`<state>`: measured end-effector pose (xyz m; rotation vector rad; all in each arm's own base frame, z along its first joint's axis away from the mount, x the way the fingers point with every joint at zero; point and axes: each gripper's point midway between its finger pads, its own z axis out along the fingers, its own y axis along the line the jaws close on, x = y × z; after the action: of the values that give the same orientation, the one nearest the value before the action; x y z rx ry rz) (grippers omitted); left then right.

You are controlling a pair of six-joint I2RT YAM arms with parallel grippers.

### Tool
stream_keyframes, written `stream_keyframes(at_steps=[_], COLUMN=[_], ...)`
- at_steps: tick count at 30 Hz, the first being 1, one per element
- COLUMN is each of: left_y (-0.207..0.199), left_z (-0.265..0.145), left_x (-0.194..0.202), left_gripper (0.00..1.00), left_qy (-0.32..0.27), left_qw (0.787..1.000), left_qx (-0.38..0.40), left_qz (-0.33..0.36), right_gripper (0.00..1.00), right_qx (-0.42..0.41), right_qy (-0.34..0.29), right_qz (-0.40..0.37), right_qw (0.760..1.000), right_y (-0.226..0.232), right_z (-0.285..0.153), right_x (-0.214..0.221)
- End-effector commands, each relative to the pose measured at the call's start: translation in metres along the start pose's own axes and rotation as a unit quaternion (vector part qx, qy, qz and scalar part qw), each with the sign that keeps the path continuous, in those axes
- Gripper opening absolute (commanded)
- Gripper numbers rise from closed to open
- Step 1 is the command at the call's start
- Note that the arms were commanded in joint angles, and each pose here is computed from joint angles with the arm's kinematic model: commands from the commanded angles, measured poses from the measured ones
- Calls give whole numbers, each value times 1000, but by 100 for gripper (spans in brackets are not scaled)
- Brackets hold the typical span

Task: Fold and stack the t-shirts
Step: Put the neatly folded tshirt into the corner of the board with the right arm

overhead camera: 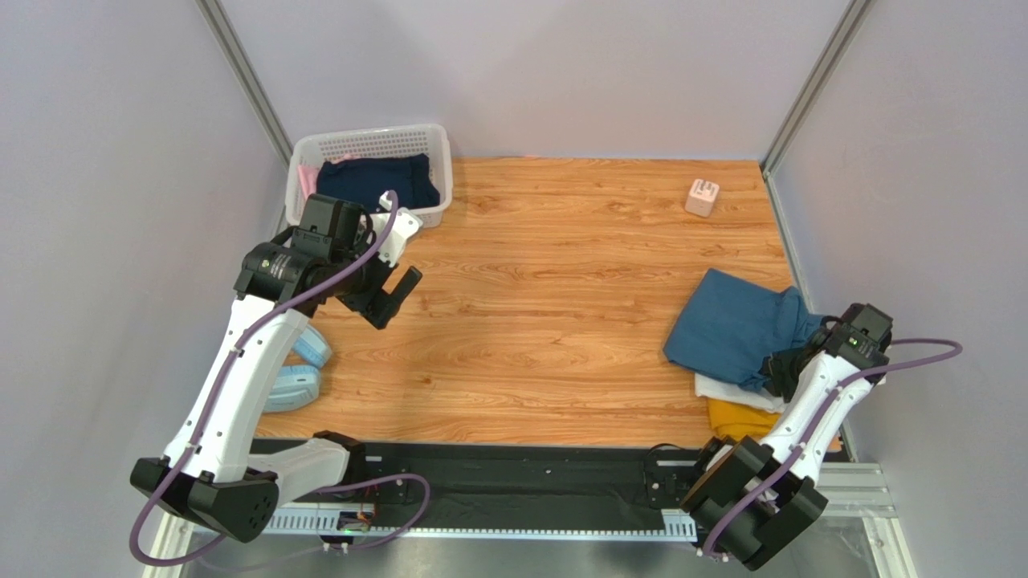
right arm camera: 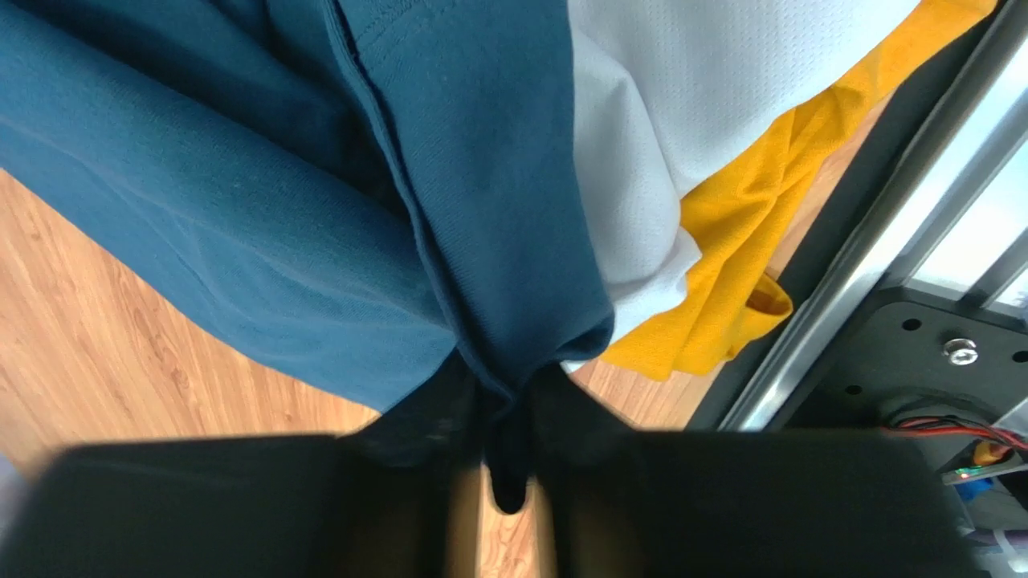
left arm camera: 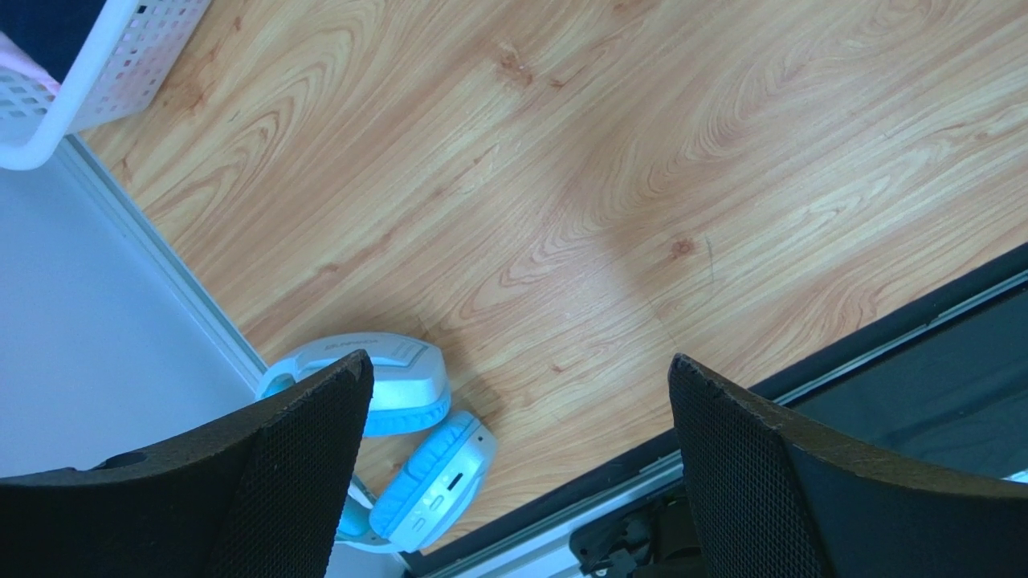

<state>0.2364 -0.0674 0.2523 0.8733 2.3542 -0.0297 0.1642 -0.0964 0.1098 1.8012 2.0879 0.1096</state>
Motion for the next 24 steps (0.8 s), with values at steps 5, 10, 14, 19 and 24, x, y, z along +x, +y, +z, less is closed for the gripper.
stream_keyframes(at_steps=[5,10,14,19,24], left_y=[4,4,3,0,0], left_z=[-4,-1,3,11,13], left_x=[1,6,7,10,7], left_gripper=[97,97,97,98,97], left_qy=[-1,2,5,12,17], left_qw=[1000,1000,1000,1000,1000], left_qx=[-7,-11,-11,-3,0], left_qz=[15,19,11,-3,-7], right_gripper=[80,89,100,100,100], right_qx=[36,-1,-225,-338,-223], right_qy=[-96,-128,-59,78,80], right_qz=[-2,0,-20,-32,-22], right_qw=[995,992,972,937,971], right_y=[7,28,104,156,125], right_z=[-46,-74,-94,-77,-31], right_x=[-48,-60,-24,9,9])
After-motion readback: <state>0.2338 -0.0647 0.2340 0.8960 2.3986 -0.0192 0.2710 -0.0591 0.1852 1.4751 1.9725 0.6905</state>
